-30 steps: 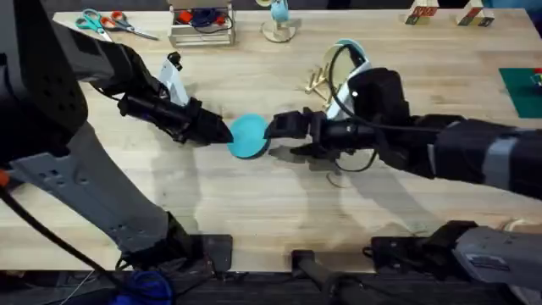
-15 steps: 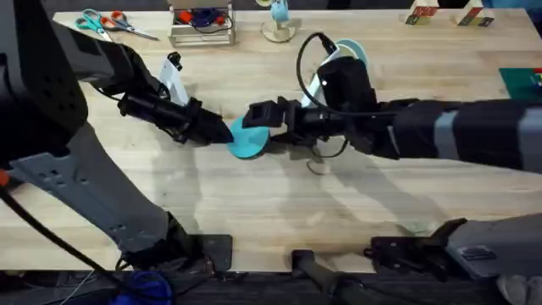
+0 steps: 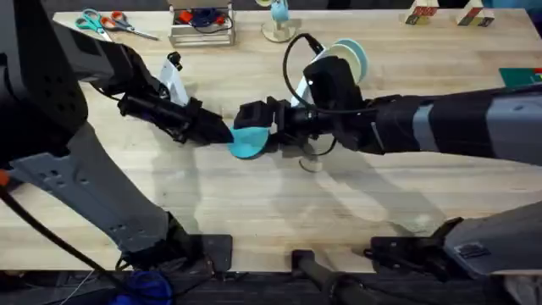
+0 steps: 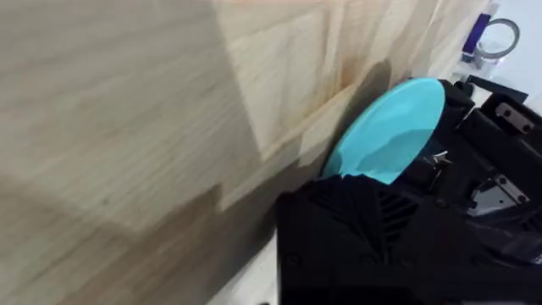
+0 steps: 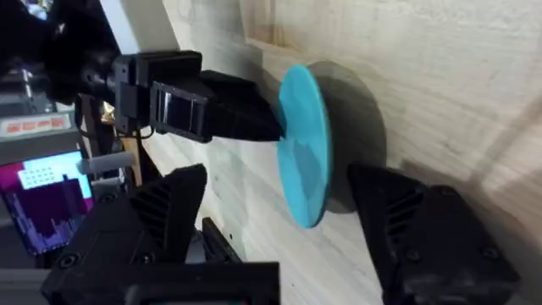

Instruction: Pick up the plates from the table one by one and place each into a slot on the dish rack.

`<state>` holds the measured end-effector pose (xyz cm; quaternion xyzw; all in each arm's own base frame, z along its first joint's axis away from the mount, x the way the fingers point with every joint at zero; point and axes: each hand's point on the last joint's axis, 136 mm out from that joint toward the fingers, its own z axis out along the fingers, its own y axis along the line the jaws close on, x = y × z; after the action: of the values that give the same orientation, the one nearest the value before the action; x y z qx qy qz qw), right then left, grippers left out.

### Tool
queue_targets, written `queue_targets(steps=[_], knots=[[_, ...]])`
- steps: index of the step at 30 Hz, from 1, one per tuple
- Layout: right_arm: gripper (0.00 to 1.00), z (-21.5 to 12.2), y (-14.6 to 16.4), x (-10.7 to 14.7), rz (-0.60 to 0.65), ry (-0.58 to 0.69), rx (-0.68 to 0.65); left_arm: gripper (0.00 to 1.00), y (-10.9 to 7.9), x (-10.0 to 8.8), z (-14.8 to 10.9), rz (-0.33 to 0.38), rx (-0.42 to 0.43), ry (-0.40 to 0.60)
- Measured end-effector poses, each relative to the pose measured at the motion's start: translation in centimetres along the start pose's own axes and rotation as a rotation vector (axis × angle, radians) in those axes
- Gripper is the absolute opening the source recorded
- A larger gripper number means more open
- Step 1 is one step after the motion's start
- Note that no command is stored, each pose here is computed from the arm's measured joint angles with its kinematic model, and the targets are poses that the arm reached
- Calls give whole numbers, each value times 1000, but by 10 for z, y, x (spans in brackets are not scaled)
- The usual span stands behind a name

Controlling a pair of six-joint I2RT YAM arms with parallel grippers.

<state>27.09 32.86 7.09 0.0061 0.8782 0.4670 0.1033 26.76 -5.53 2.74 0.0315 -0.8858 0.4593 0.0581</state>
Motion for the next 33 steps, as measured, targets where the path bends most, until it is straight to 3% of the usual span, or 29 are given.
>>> queue_targets(steps=[6,9,18,25,30,33], knots=[[991,0,0,0,7,0,0,41,0,0,0,0,0,0],[933,0,0,0,11,0,1,41,0,0,0,0,0,0],[399,0,-2,1,22,1,8,41,0,0,0,0,0,0],[244,0,-4,2,27,6,16,41,0,0,0,0,0,0],[38,0,-9,4,40,13,36,41,0,0,0,0,0,0],[34,0,-11,5,44,13,44,41,0,0,0,0,0,0]])
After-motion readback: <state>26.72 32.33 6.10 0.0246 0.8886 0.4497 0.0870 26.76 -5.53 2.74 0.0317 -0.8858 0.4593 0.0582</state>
